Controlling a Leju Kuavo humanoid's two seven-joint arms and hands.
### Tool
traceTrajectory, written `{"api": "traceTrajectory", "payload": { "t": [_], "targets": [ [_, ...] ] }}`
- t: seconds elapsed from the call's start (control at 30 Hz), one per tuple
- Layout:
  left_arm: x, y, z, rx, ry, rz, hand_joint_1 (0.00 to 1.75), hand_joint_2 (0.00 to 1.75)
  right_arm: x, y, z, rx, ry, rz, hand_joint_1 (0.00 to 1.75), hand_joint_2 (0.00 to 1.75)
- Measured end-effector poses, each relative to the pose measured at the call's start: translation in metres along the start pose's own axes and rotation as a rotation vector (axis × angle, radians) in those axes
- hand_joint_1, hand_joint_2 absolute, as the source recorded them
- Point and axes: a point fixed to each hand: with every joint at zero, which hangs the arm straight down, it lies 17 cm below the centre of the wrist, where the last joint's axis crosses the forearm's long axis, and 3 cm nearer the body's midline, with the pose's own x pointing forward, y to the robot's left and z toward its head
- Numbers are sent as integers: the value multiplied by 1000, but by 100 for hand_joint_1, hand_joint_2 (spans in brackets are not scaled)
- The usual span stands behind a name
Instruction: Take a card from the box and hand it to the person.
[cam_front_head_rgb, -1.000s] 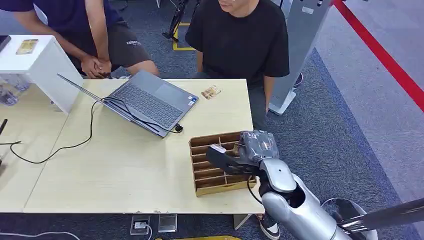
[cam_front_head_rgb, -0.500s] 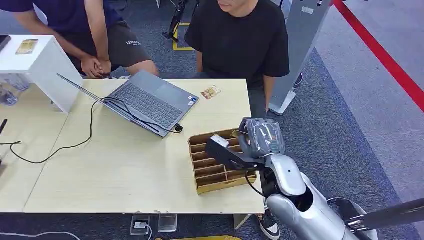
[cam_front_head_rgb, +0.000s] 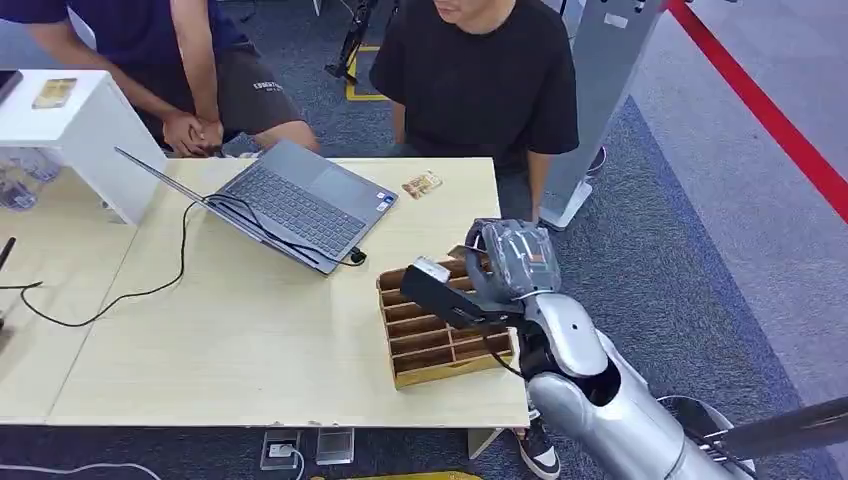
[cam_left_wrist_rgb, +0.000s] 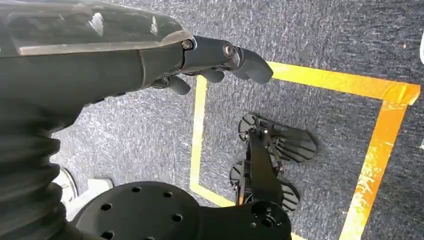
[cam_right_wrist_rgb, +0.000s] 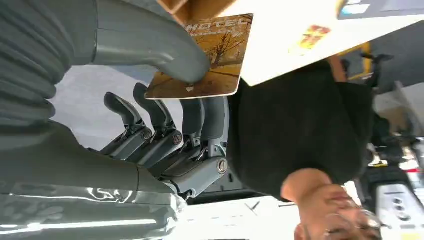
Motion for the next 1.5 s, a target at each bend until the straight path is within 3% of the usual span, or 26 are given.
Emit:
{"api": "traceTrajectory", "payload": {
  "t": [0.53,0.83,1.2,1.23,1.5],
  "targets": [
    [3,-6,0,-16,-7,-22,0,175,37,9,-100,72,-48,31,159,175],
    [1,-8,1,-20,-2,-42,0,175,29,25,-128,134,4,98,159,175],
    [-1,-7,1,-19,2,-44,0,175,14,46,-132,183,51,179,159,175],
    [-1,-7,1,-19,2,-45,0,175,14,47,-132,185,52,186,0,0],
    [0,-7,1,-20,-8,-59,0,175,13,53,-133,202,54,205,0,0]
  ]
}}
